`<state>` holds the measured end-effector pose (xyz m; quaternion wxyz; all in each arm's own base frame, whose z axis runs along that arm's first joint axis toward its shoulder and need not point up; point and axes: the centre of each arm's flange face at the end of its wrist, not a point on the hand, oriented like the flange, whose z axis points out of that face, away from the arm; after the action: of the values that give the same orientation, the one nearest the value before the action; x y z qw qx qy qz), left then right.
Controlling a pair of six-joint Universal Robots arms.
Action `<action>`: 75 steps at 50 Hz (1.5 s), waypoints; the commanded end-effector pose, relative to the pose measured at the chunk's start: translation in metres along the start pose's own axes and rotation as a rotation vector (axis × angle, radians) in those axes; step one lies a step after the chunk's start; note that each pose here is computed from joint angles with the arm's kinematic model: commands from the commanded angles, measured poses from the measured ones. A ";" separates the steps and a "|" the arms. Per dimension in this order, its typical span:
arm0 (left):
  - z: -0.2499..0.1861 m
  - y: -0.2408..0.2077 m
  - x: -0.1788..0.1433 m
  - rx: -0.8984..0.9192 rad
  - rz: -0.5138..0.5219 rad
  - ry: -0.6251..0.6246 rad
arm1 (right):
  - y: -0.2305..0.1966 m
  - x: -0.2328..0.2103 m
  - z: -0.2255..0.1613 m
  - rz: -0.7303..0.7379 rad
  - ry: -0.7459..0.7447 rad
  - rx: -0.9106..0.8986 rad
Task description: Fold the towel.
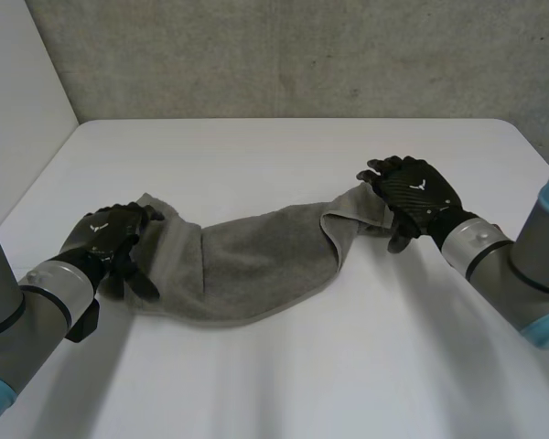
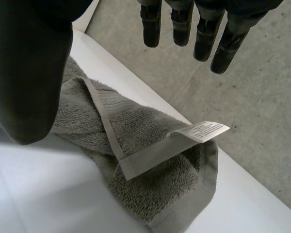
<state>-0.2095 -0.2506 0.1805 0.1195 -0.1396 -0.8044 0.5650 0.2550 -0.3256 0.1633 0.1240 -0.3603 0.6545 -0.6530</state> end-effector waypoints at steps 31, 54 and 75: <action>-0.001 0.007 0.005 -0.023 0.005 0.015 | 0.034 0.018 0.080 0.027 0.146 0.090; 0.006 0.036 0.025 -0.040 0.243 -0.016 | 0.019 0.027 0.076 0.114 0.102 0.078; 0.027 0.050 0.029 0.025 0.335 -0.056 | 0.017 0.028 0.075 0.117 0.101 0.074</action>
<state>-0.2365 -0.2428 0.1338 0.0061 -0.2454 -0.7660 0.5941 0.2787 -0.4019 0.1463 0.1429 -0.2839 0.6542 -0.6863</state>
